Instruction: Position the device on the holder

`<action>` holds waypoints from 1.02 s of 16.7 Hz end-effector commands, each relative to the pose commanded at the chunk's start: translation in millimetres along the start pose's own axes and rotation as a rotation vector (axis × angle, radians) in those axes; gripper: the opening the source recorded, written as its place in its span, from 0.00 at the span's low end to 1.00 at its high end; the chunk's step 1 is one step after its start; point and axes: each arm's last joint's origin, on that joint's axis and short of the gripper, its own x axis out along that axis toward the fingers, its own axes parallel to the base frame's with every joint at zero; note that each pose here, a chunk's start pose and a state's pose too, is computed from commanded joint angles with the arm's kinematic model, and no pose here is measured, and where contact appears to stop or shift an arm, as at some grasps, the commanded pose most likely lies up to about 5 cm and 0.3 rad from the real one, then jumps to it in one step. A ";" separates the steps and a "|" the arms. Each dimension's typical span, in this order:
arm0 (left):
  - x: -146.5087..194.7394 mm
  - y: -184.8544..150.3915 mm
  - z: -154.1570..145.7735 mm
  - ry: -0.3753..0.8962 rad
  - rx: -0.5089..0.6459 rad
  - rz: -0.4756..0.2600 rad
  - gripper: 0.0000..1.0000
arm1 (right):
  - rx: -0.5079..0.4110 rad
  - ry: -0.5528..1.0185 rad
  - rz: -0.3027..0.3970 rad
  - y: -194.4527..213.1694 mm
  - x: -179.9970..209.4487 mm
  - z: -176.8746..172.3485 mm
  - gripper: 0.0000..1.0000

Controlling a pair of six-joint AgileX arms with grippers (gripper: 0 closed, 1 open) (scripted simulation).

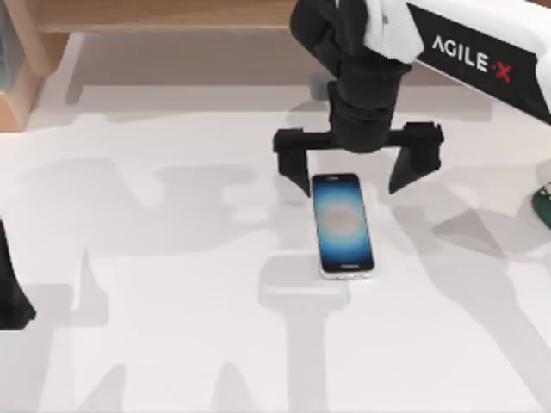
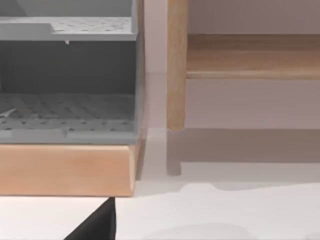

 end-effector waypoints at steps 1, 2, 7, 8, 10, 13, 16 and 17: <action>0.0 0.0 0.0 0.000 0.000 0.000 1.00 | -0.002 0.006 -0.004 2.7 3.3 1.0 1.00; 0.0 0.0 0.0 0.000 0.000 0.000 1.00 | -0.003 0.008 -0.005 3.8 4.7 1.4 1.00; 0.0 0.0 0.0 0.000 0.000 0.000 1.00 | 0.000 0.010 -0.005 1.9 6.3 2.3 1.00; 0.0 0.0 0.0 0.000 0.000 0.000 1.00 | -0.002 0.013 -0.007 2.5 11.2 2.2 1.00; 0.0 0.0 0.0 0.000 0.000 0.000 1.00 | -0.003 0.013 -0.008 3.5 28.3 2.7 1.00; 0.0 0.0 0.0 0.000 0.000 0.000 1.00 | -0.003 0.000 0.000 4.5 63.4 3.5 1.00; 0.0 0.0 0.0 0.000 0.000 0.000 1.00 | -0.003 0.008 -0.005 3.4 84.4 0.7 1.00; 0.0 0.0 0.0 0.000 0.000 0.000 1.00 | -0.003 0.009 -0.005 3.4 84.7 0.7 1.00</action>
